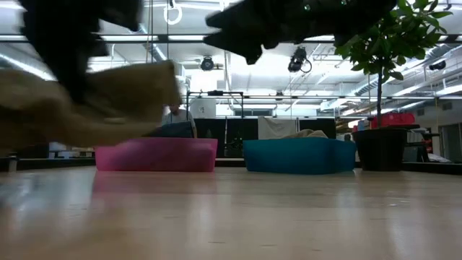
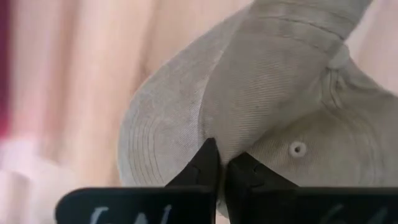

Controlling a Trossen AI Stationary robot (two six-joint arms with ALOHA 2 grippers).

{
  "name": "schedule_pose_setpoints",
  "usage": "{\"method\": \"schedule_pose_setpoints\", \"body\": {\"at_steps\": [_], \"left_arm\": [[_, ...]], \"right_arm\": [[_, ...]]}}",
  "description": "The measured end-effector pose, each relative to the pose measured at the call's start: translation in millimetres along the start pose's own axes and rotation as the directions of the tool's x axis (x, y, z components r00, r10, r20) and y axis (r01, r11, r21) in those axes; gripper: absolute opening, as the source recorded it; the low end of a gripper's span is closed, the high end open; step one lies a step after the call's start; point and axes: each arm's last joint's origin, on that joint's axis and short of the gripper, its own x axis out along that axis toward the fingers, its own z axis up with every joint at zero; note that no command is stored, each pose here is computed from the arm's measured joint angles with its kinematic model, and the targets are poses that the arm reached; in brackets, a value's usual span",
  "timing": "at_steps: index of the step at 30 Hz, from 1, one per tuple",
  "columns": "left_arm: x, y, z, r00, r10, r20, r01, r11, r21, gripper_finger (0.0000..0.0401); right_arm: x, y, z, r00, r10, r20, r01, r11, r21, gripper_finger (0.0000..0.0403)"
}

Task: Pick & Place hat
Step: Put the gray cap into the blue bin

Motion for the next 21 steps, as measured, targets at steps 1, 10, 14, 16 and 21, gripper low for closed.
{"method": "schedule_pose_setpoints", "body": {"at_steps": [1, 10, 14, 16, 21], "left_arm": [[1, 5, 6, 1.0, 0.009, 0.013, -0.009, 1.0, 0.016, 0.0011], [10, 32, 60, 0.969, -0.084, 0.23, 0.018, 0.961, 0.275, 0.0008], [10, 40, 75, 0.944, -0.091, 0.317, -0.026, 0.938, 0.346, 0.001], [10, 45, 80, 0.939, -0.087, 0.332, -0.041, 0.932, 0.36, 0.0009], [16, 55, 85, 0.948, -0.059, 0.314, -0.06, 0.933, 0.354, 0.0009]], "right_arm": [[3, 3, -1, 1.0, 0.008, 0.019, -0.008, 1.0, -0.004, 0.0222], [20, 8, -27, 0.995, -0.084, -0.059, 0.082, 0.996, -0.025, 0.0222], [22, 7, -35, 0.99, -0.083, -0.111, 0.088, 0.995, 0.039, 0.0222], [21, 6, -37, 0.988, -0.087, -0.128, 0.096, 0.993, 0.063, 0.0222], [19, 2, -30, 0.99, -0.099, -0.101, 0.108, 0.991, 0.083, 0.0222]]}}
